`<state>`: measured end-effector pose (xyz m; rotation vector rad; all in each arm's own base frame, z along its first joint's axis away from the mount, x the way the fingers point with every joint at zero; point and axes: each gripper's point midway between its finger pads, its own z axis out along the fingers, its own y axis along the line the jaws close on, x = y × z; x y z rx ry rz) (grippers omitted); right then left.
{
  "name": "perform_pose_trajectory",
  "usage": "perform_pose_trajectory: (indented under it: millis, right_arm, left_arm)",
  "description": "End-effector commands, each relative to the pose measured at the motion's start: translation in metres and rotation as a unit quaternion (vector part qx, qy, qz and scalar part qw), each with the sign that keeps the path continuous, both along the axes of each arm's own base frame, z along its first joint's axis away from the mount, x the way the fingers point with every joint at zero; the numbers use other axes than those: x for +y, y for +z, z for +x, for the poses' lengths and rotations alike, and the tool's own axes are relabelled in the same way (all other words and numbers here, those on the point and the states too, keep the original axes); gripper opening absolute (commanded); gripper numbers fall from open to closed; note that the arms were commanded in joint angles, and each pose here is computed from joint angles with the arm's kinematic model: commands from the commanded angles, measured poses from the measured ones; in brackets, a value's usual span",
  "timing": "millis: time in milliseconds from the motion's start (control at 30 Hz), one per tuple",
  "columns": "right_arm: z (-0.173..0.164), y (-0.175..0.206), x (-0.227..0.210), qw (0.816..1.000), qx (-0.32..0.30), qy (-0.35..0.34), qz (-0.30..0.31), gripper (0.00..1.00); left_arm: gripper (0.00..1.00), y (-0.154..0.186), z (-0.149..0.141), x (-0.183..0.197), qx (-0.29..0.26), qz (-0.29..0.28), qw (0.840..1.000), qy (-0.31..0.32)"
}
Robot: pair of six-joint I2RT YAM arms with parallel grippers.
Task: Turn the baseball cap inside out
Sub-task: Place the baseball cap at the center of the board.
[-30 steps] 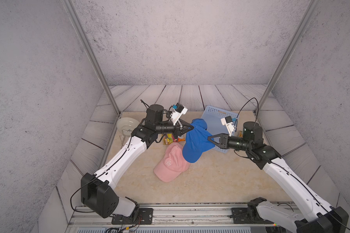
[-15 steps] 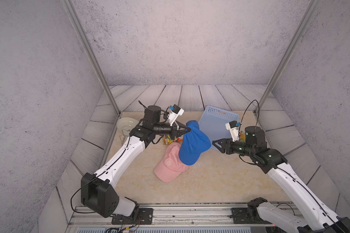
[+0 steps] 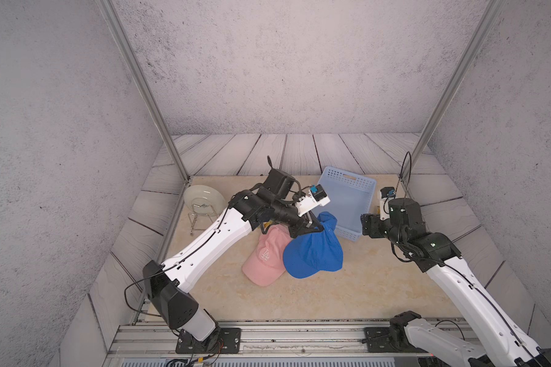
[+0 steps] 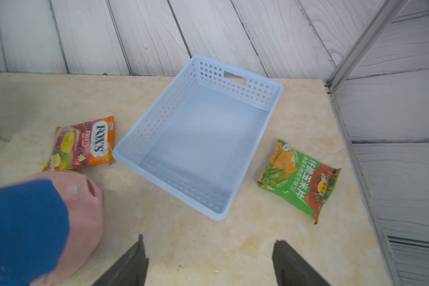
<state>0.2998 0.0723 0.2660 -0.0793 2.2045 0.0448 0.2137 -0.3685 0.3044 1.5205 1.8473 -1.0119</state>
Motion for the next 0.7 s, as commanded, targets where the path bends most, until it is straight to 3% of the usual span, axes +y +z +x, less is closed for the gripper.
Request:
perform_pose_trajectory:
  millis: [0,167,267,367,400,467,600,667]
  right_arm:
    - [-0.004,-0.003,-0.022,0.998,-0.003,-0.04,-0.039,0.84]
    - [-0.015,-0.026,-0.016,0.999,0.02,-0.032,-0.009,0.84]
    - [-0.02,-0.037,-0.007,0.999,0.038,-0.011,0.006,0.84]
    - [-0.026,-0.05,0.005,0.997,0.07,0.014,0.027,0.84]
    - [-0.03,-0.056,0.009,0.995,0.086,0.022,0.036,0.84]
    - [-0.037,-0.065,0.018,0.991,0.119,0.037,0.056,0.86]
    - [-0.057,-0.079,0.041,0.974,0.185,0.083,0.104,0.88]
    - [-0.065,-0.088,0.045,0.966,0.216,0.077,0.123,0.87]
  left_arm:
    - [0.0,-0.074,-0.009,0.0,0.014,0.126,0.991,-0.031]
    - [0.03,-0.125,-0.011,-0.045,0.034,0.125,0.989,-0.076]
    - [0.27,-0.139,-0.01,-0.059,0.047,0.133,0.986,-0.087]
    - [0.76,-0.137,-0.016,-0.054,0.075,0.152,0.982,-0.085]
    - [0.87,-0.133,-0.015,-0.05,0.076,0.152,0.982,-0.078]
    - [0.99,-0.121,-0.014,-0.042,0.076,0.141,0.985,-0.057]
    - [0.98,-0.102,0.002,-0.01,0.085,0.104,0.991,0.025]
    - [0.98,-0.111,0.01,0.012,0.109,0.099,0.987,0.064]
